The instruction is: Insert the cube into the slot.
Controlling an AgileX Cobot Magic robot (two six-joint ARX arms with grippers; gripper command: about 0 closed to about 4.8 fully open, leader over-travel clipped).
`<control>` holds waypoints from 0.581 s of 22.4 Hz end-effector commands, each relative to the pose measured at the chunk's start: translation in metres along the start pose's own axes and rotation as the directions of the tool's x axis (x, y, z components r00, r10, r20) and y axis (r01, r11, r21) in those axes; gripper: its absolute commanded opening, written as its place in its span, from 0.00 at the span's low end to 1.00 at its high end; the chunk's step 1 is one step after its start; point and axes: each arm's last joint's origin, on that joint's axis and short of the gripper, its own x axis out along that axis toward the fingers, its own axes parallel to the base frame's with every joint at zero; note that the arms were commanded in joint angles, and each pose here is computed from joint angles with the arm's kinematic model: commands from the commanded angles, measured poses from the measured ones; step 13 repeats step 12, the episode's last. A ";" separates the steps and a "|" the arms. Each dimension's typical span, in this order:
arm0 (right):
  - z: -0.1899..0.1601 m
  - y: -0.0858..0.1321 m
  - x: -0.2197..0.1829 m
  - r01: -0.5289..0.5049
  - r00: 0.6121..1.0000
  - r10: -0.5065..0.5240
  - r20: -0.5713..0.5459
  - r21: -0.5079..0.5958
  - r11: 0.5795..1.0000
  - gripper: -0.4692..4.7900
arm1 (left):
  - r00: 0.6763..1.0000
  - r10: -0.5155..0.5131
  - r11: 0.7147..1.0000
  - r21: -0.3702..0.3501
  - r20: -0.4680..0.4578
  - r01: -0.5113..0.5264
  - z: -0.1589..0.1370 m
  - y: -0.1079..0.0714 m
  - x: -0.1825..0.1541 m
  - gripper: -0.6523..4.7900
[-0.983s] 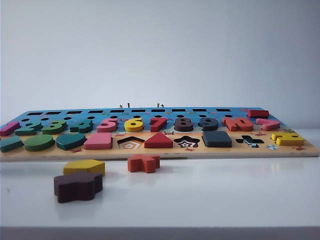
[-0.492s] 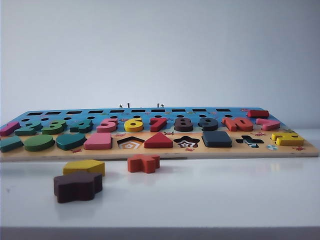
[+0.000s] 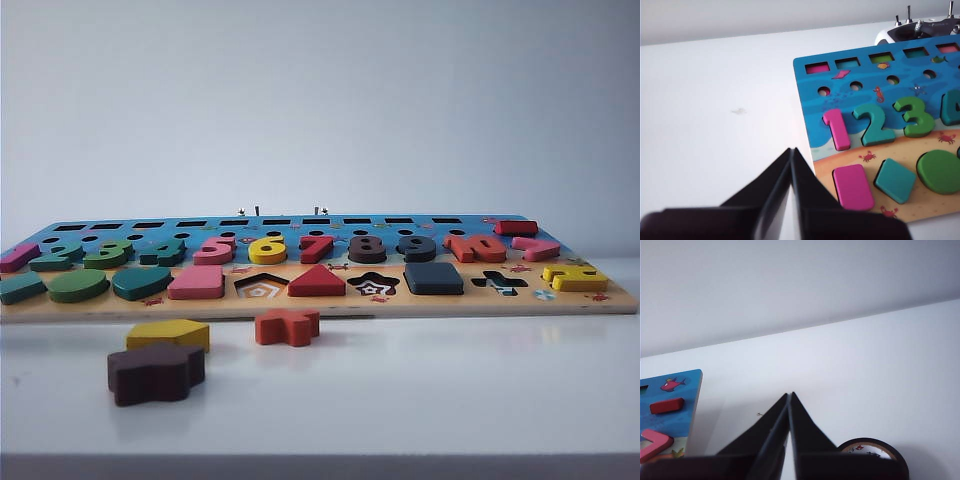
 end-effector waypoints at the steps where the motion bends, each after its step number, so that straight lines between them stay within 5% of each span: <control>1: 0.001 0.000 0.000 0.006 1.000 -0.006 0.012 0.004 1.000 0.08 | 1.000 0.002 1.000 0.006 0.011 -0.002 0.001 0.000 0.000 0.15; 13: 0.001 0.000 0.000 0.006 1.000 -0.006 0.012 0.004 1.000 0.08 | 0.999 0.003 1.000 0.031 0.032 -0.004 0.003 0.000 0.000 0.15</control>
